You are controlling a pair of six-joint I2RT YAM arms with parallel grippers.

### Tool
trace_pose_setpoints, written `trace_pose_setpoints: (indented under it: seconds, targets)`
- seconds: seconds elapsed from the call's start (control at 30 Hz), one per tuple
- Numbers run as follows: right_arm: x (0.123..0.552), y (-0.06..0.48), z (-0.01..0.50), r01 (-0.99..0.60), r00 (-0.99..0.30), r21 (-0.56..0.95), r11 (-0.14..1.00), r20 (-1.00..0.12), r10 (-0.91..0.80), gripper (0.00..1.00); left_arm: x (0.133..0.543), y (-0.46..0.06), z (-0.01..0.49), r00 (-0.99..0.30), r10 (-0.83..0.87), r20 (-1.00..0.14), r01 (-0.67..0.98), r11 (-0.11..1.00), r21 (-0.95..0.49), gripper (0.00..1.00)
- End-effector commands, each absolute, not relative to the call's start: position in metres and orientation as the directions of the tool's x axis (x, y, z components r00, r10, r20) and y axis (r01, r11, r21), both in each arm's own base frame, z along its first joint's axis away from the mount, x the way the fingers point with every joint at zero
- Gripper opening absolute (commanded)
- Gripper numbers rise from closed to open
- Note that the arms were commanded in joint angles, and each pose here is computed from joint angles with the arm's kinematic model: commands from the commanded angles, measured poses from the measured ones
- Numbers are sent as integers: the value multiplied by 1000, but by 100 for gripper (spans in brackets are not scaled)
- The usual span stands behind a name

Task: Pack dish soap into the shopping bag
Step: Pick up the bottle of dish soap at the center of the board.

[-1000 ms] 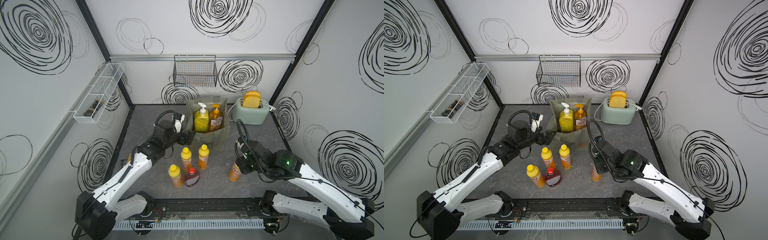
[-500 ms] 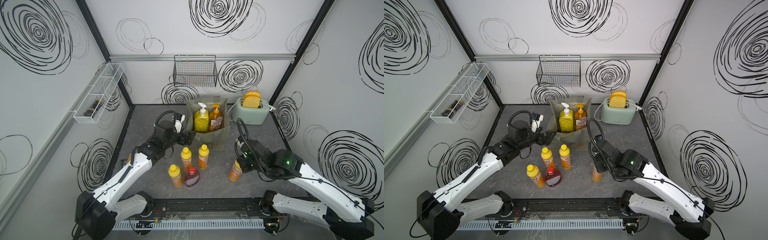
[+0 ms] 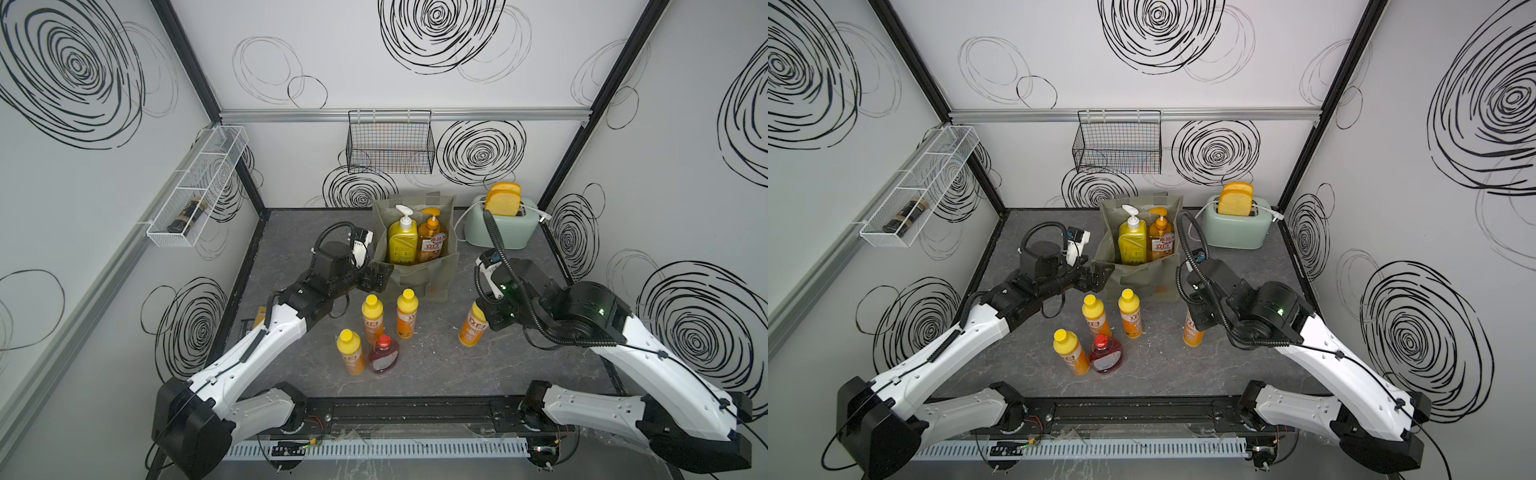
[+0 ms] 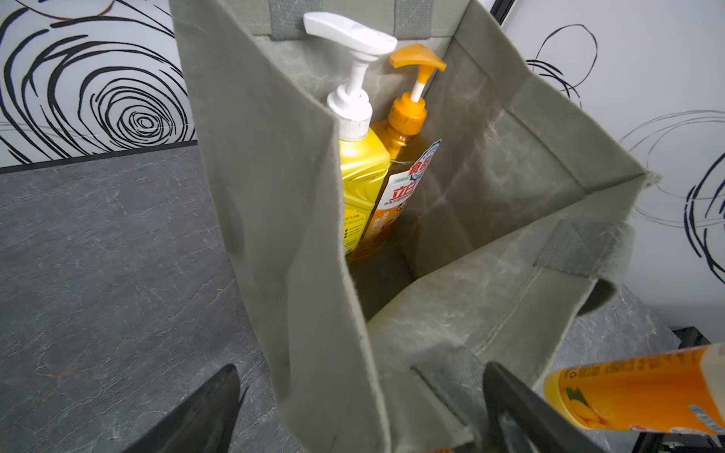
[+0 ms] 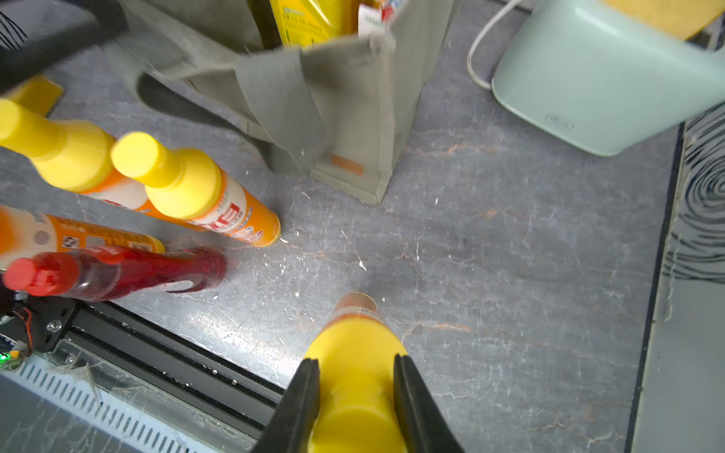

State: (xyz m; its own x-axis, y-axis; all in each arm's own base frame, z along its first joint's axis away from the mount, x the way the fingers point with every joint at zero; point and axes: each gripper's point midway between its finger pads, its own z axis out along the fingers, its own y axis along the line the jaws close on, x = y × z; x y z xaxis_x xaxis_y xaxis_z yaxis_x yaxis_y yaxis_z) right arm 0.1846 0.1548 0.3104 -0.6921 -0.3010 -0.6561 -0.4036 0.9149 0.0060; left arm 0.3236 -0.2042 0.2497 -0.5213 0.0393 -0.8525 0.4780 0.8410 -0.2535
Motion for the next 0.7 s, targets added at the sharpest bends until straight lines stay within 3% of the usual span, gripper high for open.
trace_pose_setpoints:
  seconds: [0.0, 0.37, 0.67]
  targets:
    - [195, 150, 354, -406, -617, -15, 914, -733, -286, 9, 324, -208, 243, -527, 57, -848, 485, 839, -245, 97]
    - [201, 177, 443, -527, -497, 27, 850, -821, -282, 8, 326, -209, 237, -538, 64, -840, 479, 844, -242, 97]
    - [208, 219, 487, -635, -368, 73, 769, -904, -219, 8, 327, -210, 233, -549, 69, -833, 475, 846, -243, 97]
